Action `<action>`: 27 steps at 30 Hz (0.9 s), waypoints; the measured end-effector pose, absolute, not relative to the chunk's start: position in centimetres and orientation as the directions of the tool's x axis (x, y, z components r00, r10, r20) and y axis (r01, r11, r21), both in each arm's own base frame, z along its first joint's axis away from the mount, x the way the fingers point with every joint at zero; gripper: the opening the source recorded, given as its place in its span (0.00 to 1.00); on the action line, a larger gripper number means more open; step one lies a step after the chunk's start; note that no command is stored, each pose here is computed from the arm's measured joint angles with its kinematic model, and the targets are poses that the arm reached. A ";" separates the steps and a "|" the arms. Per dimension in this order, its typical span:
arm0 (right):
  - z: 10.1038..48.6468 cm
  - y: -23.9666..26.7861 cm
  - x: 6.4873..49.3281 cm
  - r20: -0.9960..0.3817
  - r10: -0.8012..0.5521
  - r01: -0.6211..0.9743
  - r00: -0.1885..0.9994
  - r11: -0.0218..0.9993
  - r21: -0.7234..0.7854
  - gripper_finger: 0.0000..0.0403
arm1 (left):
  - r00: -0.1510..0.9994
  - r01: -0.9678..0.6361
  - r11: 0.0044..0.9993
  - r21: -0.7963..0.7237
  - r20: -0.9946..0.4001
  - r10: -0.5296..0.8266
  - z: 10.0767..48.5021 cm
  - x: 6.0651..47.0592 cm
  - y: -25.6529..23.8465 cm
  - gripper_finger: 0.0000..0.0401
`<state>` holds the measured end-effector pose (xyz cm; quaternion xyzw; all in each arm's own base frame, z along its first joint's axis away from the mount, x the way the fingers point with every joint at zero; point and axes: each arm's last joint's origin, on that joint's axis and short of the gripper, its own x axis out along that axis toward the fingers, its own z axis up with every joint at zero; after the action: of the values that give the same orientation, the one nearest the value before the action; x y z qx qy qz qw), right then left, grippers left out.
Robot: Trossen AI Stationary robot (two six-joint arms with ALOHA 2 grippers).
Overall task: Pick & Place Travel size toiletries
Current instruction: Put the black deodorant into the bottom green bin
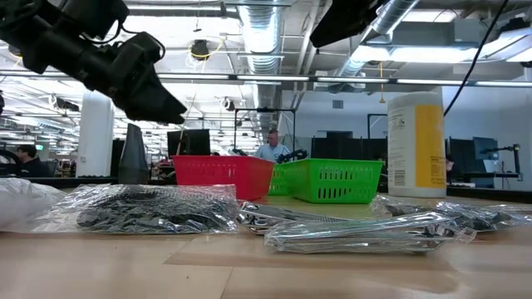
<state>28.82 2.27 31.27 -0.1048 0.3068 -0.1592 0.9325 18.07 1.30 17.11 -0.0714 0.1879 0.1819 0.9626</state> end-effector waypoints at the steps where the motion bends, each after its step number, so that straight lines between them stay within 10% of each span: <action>1: 31.2 2.3 28.9 -0.540 -0.361 0.232 0.760 0.927 -0.294 0.45 | 0.857 -0.384 0.921 -0.063 -0.395 0.330 16.8 17.9 1.3 0.63; 27: 28.1 2.3 31.2 -0.602 -0.375 0.189 0.705 0.918 -0.350 0.45 | 0.785 -0.506 0.863 0.021 -0.404 0.470 16.2 16.6 1.8 0.63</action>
<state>31.25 2.31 28.09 -0.1320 0.3518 -0.1541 0.9138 16.64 1.77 16.18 -0.0444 0.2022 0.2584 0.9436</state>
